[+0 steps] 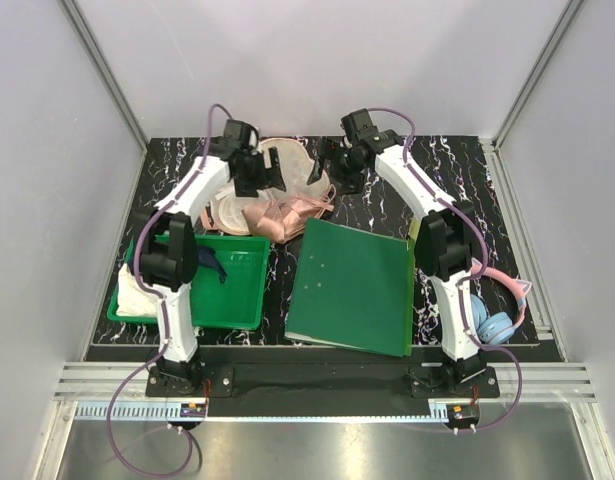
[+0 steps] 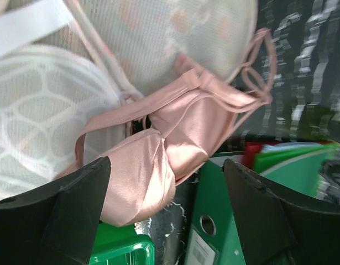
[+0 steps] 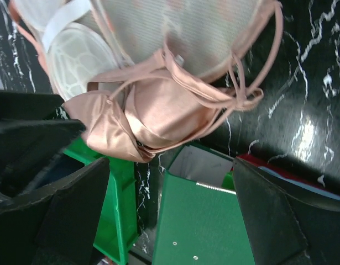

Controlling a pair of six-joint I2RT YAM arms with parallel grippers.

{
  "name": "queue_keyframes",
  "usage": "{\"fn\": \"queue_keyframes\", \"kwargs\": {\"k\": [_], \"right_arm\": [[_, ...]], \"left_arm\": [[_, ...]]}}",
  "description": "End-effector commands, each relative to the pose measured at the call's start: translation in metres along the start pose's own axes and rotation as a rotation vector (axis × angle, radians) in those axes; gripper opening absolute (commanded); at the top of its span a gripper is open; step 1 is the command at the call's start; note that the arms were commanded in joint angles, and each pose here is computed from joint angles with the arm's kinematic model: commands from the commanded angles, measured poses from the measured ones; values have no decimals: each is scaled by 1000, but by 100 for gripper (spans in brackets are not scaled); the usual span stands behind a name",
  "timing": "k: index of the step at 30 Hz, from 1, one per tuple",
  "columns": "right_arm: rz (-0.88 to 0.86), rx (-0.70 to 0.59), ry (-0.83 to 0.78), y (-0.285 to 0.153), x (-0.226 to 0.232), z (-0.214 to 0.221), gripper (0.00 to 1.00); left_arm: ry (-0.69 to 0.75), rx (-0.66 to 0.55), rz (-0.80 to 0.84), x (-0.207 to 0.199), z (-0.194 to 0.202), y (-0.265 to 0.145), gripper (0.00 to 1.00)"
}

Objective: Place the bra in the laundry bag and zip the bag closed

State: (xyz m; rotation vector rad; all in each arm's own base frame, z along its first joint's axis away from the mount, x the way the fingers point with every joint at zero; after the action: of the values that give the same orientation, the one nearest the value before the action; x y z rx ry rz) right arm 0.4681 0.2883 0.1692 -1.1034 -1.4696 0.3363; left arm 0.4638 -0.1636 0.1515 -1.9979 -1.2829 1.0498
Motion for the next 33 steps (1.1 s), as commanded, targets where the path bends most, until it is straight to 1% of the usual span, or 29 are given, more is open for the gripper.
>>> {"fn": "queue_keyframes", "kwargs": {"k": [1,4,5,6,7,8,12,14,15,17,19,20,21,23,25,26,27,28,29,30,31,32,33], "right_arm": [[49,-33,89,-11,-5,-7,99],[80,-7,54,5,-16,-5,99],[90,-3,45,10,-21,-5,97],[99,0,12,14,-25,-5,96],[115,13,-5,23,-32,-4,94],[120,19,-23,28,-36,-4,90],[159,38,-99,47,-55,-2,82],[173,42,-108,54,-62,-1,77],[180,44,-112,56,-65,0,75],[181,40,-116,61,-67,0,73],[180,41,-124,65,-70,1,69],[180,41,-125,65,-72,1,68],[176,50,-130,67,-73,4,68],[166,46,-132,70,-73,3,65],[158,47,-137,73,-74,4,64],[158,48,-137,74,-75,4,64],[161,46,-134,75,-77,3,63],[162,42,-135,76,-78,3,63],[162,42,-134,78,-78,3,61],[159,42,-134,79,-78,3,59],[152,40,-132,81,-77,2,57],[144,44,-134,82,-76,3,52],[138,45,-131,84,-76,2,50]], "left_arm": [[107,-13,-211,-9,-2,9,87],[175,22,-207,-20,7,26,87],[178,26,-240,-16,8,29,86],[175,41,-242,-13,12,35,83],[171,52,-246,-12,15,37,81],[171,62,-255,-10,18,39,80],[176,72,-269,-6,21,41,72],[188,74,-283,-3,20,41,68],[192,75,-286,-3,20,41,67],[202,76,-292,-1,20,42,65],[207,87,-298,0,21,42,62],[208,88,-303,1,20,41,57],[207,89,-303,1,21,41,56],[209,90,-302,1,21,42,56],[216,118,-309,4,25,45,67],[217,116,-313,3,21,45,71],[214,138,-319,6,24,50,74],[212,169,-320,8,30,51,74],[213,169,-313,7,28,51,73],[213,183,-309,9,30,55,70],[208,190,-302,10,31,55,59],[202,189,-300,10,30,54,53],[197,187,-298,10,30,54,47]]}}
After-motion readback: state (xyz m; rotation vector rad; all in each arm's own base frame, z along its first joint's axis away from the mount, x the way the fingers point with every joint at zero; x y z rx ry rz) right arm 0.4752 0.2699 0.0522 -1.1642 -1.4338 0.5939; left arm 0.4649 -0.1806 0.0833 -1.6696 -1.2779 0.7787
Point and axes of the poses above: each gripper's point midway between its finger pads, its own y axis out along the fingers, its own x axis along the line the jaws close on, z = x × y, the point moved 2 cm from there along -y, back along the fingers, and after that the axes turned 14 degrees about y, right-handed, at the moved point
